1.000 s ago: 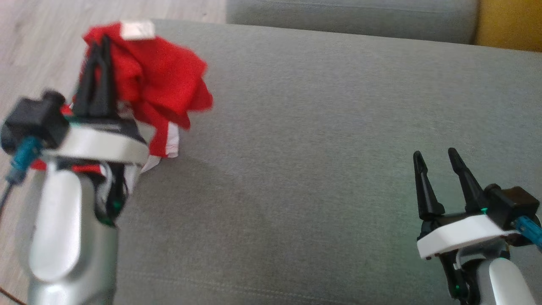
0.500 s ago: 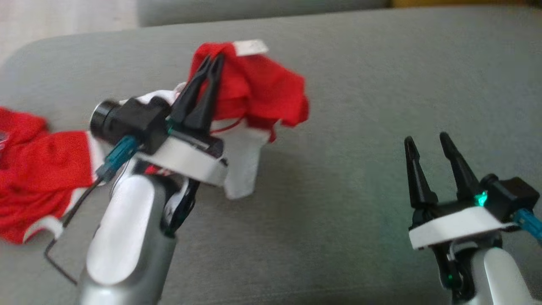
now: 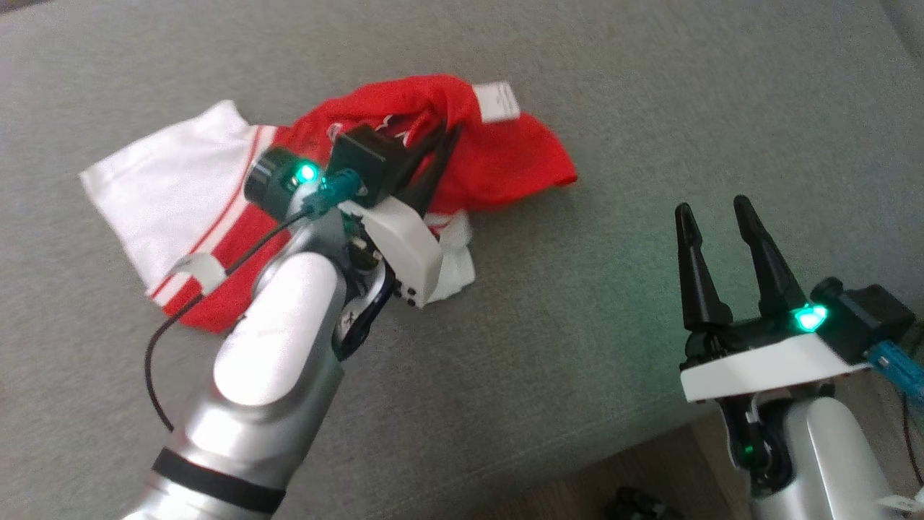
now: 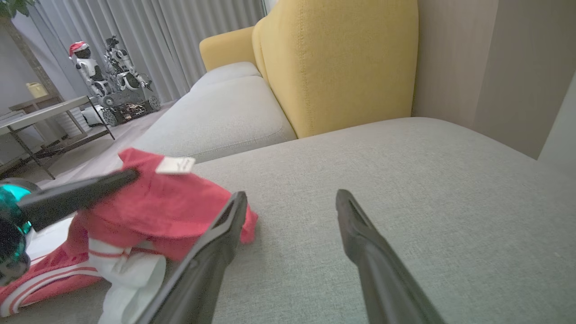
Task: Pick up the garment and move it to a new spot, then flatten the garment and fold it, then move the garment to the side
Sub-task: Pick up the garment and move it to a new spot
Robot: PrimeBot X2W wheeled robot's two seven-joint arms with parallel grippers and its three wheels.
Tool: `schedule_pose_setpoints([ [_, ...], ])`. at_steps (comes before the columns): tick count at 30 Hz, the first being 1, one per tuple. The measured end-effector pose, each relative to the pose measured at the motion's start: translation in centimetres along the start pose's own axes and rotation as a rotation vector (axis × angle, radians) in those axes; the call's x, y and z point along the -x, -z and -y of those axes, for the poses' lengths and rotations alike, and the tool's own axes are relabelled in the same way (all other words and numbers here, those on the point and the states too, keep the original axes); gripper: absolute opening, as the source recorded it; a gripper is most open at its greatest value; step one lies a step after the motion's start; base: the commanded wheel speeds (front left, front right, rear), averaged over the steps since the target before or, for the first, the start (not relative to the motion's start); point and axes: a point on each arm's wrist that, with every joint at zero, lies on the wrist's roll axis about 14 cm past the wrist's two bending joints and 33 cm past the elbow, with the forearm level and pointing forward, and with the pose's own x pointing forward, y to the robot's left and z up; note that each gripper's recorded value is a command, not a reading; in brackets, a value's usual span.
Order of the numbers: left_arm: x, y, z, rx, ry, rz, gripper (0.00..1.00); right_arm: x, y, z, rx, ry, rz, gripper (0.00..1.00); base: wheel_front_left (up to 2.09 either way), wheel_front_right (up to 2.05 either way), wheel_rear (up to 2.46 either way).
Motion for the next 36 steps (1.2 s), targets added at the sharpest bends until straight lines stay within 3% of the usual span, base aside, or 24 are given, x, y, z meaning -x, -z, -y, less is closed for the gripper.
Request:
schedule_pose_setpoints([
  [5,-0.9,5.4,1.6,0.062,0.061,-0.138,0.00,-0.2,0.7,1.3,0.006,0.040,-0.016,1.00,0.00,0.00,0.00],
  [6,-1.0,5.8,1.6,0.065,0.063,-0.147,0.09,-0.2,1.0,1.4,0.004,0.044,-0.021,1.00,0.00,0.00,0.00],
  [7,-1.0,5.8,1.6,0.064,0.064,-0.146,0.71,-0.2,1.2,1.4,0.002,0.044,-0.028,1.00,0.00,0.00,0.00],
  [8,-1.0,5.5,1.5,0.061,0.061,-0.130,1.00,-0.3,1.4,1.3,0.001,0.041,-0.032,1.00,0.00,0.00,0.00],
  [13,0.1,3.0,-0.1,0.047,-0.012,-0.019,1.00,-0.7,1.4,0.0,-0.008,-0.002,-0.027,1.00,0.00,0.00,0.00],
  [19,3.3,-1.0,-3.8,0.071,-0.198,0.142,1.00,-1.4,0.5,-2.2,0.015,-0.074,-0.004,1.00,0.00,0.00,0.00],
  [30,16.9,-1.7,-13.2,0.021,-0.679,0.186,1.00,-1.5,-0.3,-5.9,0.044,-0.187,-0.005,1.00,0.00,0.00,0.00],
  [36,23.2,-0.9,-13.9,0.002,-0.810,0.165,1.00,-1.0,-0.6,-7.3,0.061,-0.228,-0.006,1.00,0.00,0.00,0.00],
])
